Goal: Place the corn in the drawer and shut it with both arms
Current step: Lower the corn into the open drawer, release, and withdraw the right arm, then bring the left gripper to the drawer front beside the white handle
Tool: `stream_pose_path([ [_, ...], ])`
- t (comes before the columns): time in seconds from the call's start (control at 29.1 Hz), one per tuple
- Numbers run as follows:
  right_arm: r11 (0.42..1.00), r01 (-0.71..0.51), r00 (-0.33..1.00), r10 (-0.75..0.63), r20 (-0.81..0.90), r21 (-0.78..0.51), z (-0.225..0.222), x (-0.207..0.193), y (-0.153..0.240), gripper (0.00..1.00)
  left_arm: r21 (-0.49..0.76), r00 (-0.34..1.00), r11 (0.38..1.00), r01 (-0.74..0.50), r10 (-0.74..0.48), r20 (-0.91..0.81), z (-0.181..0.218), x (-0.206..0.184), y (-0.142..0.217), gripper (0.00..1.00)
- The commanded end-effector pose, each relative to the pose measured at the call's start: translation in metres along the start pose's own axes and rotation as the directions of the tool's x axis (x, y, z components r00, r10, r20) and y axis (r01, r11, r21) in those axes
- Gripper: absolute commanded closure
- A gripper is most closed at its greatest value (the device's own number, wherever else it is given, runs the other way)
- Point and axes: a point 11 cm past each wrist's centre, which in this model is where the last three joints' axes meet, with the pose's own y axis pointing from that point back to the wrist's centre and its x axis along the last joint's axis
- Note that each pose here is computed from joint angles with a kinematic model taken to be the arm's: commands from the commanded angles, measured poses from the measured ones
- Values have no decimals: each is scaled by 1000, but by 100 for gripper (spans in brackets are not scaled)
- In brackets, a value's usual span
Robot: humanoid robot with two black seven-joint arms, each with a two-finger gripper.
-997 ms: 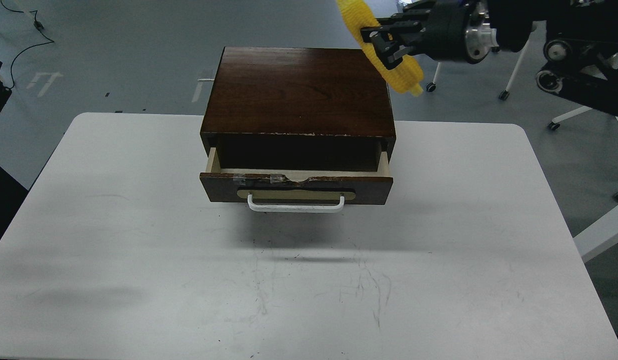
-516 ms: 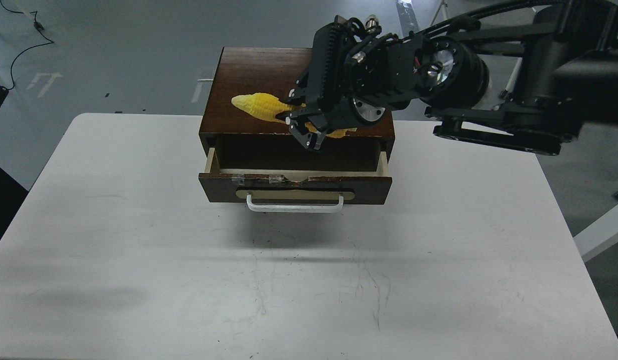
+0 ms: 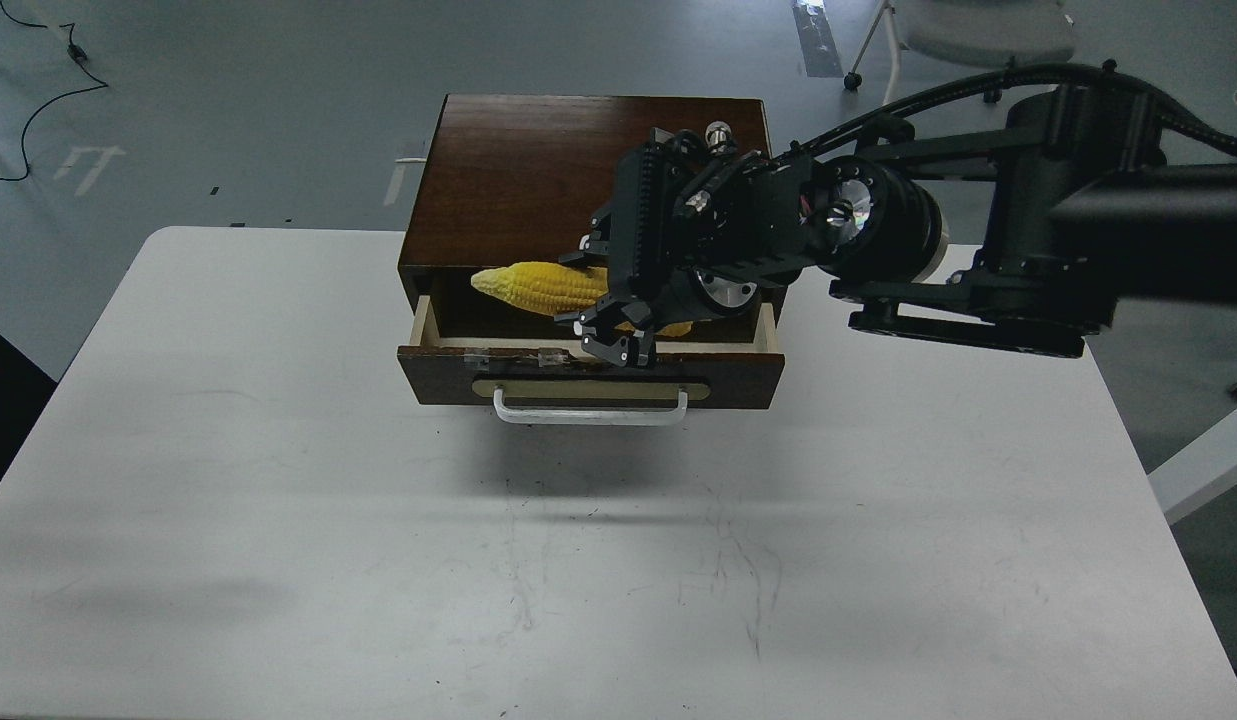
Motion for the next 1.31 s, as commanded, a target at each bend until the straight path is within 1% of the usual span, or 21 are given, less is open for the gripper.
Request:
stream_pose_path([
  [0.0, 1000, -3, 1000, 3, 8, -5, 2, 0, 0, 38, 33, 1000, 999, 12, -12, 7, -7, -4, -1, 2],
  [0.1, 1000, -19, 999, 20, 33, -20, 8, 3, 3, 36, 29, 1000, 999, 22, -22, 11, -3, -8, -5, 4],
  [0.17, 996, -67, 993, 72, 89, -50, 19, 15, 9, 34, 1, 999, 999, 45, -45, 5, 9, -20, -14, 9],
  [0.21, 991, -103, 982, 116, 151, -88, 34, 21, 17, 30, -13, 998, 998, 60, -60, -1, 13, -28, -18, 15],
  [0.24, 991, -103, 982, 116, 152, -89, 34, 21, 17, 30, -13, 998, 998, 60, -60, -1, 14, -28, -18, 15],
  [0.28, 981, -135, 958, 165, 233, -139, 51, 23, 28, 25, -16, 997, 997, 74, -74, 1, 15, -33, -20, 23],
  [0.34, 962, -173, 902, 242, 358, -212, 76, 20, 46, 17, 0, 994, 994, 106, -106, 41, 17, -40, -22, 30],
  [0.41, 931, -203, 782, 341, 522, -305, 104, 6, 75, 5, 8, 974, 984, 176, -176, 142, 35, -60, -32, 44],
  [0.55, 889, -198, 572, 447, 688, -413, 127, -28, 116, 4, 14, 922, 959, 284, -278, 269, 57, -97, -43, 61],
  [0.58, 869, -188, 474, 489, 732, -458, 135, -44, 133, 4, 15, 894, 939, 343, -331, 301, 63, -119, -48, 67],
  [0.65, 851, -176, 376, 522, 766, -494, 139, -60, 146, 4, 25, 858, 914, 406, -390, 335, 68, -145, -52, 73],
  [0.72, 810, -138, 149, 586, 796, -570, 148, -94, 167, 4, 71, 755, 839, 540, -520, 401, 68, -200, -52, 88],
  [0.79, 780, -114, 17, 621, 784, -615, 153, -113, 178, 4, 102, 681, 782, 615, -592, 432, 65, -232, -46, 96],
  [0.83, 756, -87, -105, 641, 760, -649, 155, -131, 186, 1, 131, 609, 724, 677, -651, 453, 61, -258, -38, 100],
  [0.86, 747, -77, -154, 646, 748, -661, 156, -138, 190, 1, 148, 571, 694, 705, -678, 462, 59, -270, -33, 100],
  [0.93, 696, -34, -318, 673, 668, -717, 162, -163, 208, 1, 214, 387, 543, 812, -776, 499, 48, -321, -2, 100],
  [1.0, 672, -15, -399, 675, 621, -740, 163, -174, 213, 1, 240, 292, 460, 855, -809, 510, 44, -344, 18, 100],
  [1.03, 652, 0, -505, 654, 563, -758, 161, -185, 214, 0, 283, 184, 372, 884, -833, 522, 37, -362, 41, 100],
  [1.07, 639, 6, -561, 639, 527, -769, 161, -190, 215, 0, 306, 128, 331, 893, -837, 532, 32, -370, 52, 100],
  [1.17, 558, 63, -787, 538, 303, -827, 161, -222, 230, 0, 419, -148, 149, 896, -789, 596, 9, -399, 101, 100],
  [1.27, 512, 79, -880, 439, 181, -856, 158, -244, 241, 0, 505, -315, 70, 860, -706, 634, -11, -404, 124, 100],
])
